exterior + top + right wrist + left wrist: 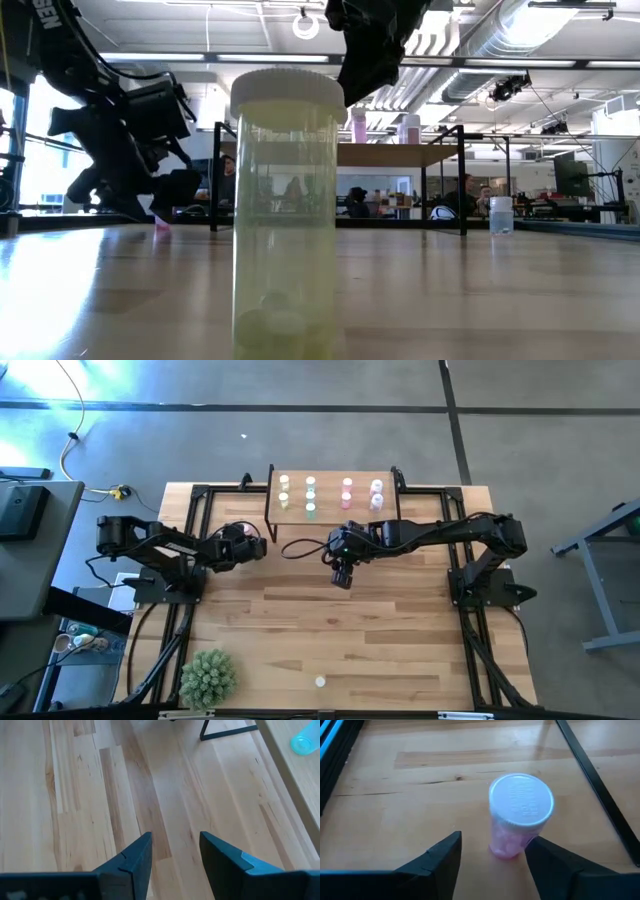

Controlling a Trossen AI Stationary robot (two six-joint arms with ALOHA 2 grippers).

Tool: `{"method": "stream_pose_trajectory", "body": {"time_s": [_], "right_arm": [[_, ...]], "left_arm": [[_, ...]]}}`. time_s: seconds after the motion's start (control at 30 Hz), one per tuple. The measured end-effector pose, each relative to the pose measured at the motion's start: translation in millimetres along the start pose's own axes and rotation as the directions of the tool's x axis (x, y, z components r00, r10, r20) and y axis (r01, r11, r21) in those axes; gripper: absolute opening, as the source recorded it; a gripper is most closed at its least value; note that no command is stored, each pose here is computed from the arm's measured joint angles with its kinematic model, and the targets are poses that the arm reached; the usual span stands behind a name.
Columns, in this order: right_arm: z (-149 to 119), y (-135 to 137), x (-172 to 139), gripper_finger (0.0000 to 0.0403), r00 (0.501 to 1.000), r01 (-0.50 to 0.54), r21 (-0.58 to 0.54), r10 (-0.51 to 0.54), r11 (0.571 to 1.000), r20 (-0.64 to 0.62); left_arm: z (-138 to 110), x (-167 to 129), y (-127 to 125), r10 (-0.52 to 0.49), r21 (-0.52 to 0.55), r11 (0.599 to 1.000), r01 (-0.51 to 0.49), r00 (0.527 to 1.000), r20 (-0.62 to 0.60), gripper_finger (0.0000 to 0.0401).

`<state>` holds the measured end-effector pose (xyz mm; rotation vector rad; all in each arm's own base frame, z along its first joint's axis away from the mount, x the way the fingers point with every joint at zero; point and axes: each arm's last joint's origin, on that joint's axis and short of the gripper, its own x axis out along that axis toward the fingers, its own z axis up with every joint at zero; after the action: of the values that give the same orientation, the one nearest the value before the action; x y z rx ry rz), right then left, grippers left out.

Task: Pick and place medicine bottles onto shelf by color
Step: Put the pink pill bottle and align it with the other pink pill bottle on the shelf

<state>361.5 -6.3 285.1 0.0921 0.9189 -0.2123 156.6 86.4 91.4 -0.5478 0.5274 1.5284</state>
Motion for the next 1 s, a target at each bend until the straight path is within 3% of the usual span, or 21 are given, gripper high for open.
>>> {"method": "stream_pose_trajectory", "body": {"time_s": [0.5, 1.0], "right_arm": [[0.0, 0.0, 0.0, 0.0156, 1.0, 0.0, -0.01, 0.0, 1.0, 0.0], [-0.1, 0.8, 0.0, 0.0156, 1.0, -0.027, 0.018, 0.027, 0.999, -0.005]], "left_arm": [[-0.6, -0.1, 0.4, 0.001, 0.025, 1.0, 0.0, 1.0, -0.01, 0.0094], [-0.6, -0.4, -0.5, -0.016, 0.086, 0.996, 0.018, 0.999, -0.03, 0.0084]]}}
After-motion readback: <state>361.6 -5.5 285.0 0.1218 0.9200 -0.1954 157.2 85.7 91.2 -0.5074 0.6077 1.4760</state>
